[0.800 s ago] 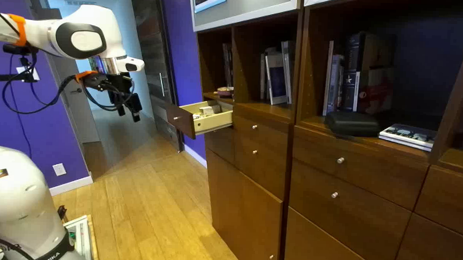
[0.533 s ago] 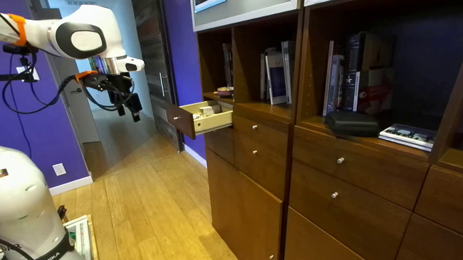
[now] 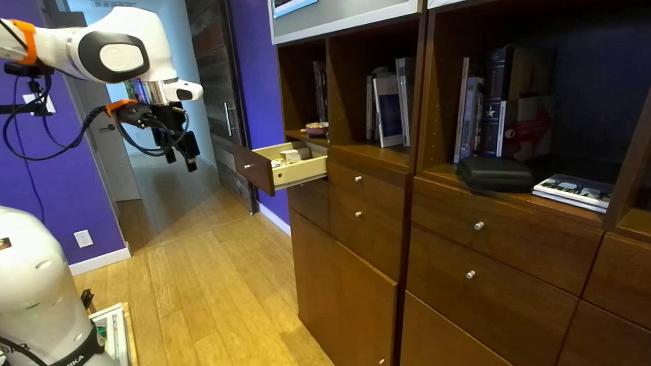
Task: Close the drawer
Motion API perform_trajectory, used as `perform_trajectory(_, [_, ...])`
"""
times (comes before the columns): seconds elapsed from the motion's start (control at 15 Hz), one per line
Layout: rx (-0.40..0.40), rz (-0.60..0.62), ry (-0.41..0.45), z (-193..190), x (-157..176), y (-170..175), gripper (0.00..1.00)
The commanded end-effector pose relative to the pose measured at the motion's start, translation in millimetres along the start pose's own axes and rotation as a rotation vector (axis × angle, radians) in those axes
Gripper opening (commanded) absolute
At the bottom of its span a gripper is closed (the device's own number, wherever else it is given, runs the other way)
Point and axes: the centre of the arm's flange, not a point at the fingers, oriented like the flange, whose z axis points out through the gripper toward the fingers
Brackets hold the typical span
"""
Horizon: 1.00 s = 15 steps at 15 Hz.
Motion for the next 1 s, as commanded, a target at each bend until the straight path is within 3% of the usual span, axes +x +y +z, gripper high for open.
perform_trajectory(0.0, [0.011,0.013,-0.009,1.1,10.9,-10.0,1.00])
perform_trajectory(0.27, [0.018,0.117,-0.022,13.5,43.8,-44.9,1.00])
perform_trajectory(0.67, [0.019,0.381,0.004,40.9,104.7,-81.9,1.00])
perform_trajectory(0.93, [0.034,0.457,0.014,55.1,145.9,-103.0,1.00])
